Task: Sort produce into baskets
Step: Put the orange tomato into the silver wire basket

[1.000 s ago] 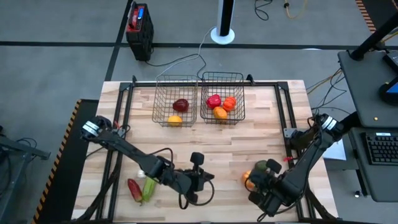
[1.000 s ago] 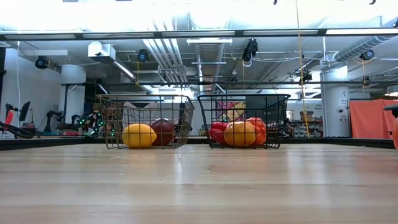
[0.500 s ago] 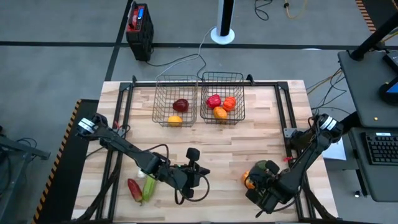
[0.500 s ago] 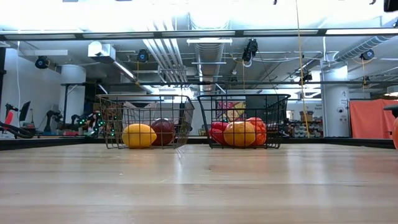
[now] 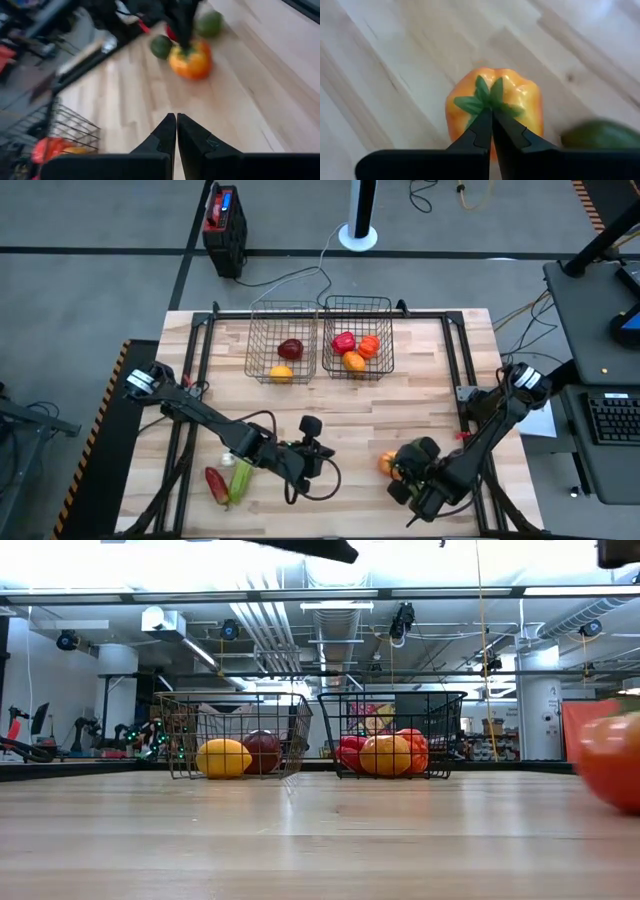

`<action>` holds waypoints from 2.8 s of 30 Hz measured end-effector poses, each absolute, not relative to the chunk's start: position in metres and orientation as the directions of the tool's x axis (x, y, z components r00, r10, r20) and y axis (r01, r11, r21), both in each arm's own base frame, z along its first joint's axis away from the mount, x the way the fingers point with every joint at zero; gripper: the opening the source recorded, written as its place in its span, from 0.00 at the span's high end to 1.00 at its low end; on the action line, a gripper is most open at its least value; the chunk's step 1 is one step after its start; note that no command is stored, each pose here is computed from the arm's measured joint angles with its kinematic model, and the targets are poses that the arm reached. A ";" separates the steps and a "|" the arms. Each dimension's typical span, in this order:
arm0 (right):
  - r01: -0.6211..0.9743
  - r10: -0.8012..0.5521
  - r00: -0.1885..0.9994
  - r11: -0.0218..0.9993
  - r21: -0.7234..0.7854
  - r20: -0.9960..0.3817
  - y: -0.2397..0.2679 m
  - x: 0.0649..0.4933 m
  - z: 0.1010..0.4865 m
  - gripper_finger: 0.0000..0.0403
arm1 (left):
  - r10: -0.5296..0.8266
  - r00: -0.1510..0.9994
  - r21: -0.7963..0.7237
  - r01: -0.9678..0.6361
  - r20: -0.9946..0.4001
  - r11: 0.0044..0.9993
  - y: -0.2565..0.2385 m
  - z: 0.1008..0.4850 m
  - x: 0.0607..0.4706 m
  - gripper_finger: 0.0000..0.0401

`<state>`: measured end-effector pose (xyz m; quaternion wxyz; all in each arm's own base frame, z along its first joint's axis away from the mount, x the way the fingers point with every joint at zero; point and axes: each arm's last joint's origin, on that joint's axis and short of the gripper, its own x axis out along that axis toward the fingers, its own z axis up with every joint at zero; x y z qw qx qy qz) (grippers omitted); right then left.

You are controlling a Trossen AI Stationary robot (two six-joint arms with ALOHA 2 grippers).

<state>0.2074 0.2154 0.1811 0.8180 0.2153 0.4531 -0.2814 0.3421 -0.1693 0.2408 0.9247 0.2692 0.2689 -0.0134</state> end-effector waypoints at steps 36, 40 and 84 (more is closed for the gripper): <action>0.347 -0.318 0.471 0.924 -0.158 -0.823 0.215 0.203 0.214 0.64 | -0.069 0.921 0.333 0.208 -0.384 0.920 -0.157 0.164 0.421 1.00; 0.355 -0.337 0.453 0.917 -0.180 -0.825 0.215 0.205 0.207 0.43 | -0.075 0.924 0.314 0.203 -0.376 0.928 -0.153 0.162 0.424 1.00; 0.405 -0.287 0.416 0.908 -0.107 -0.863 0.215 0.225 0.155 0.07 | -0.105 0.924 0.286 0.220 -0.367 0.933 -0.146 0.168 0.425 1.00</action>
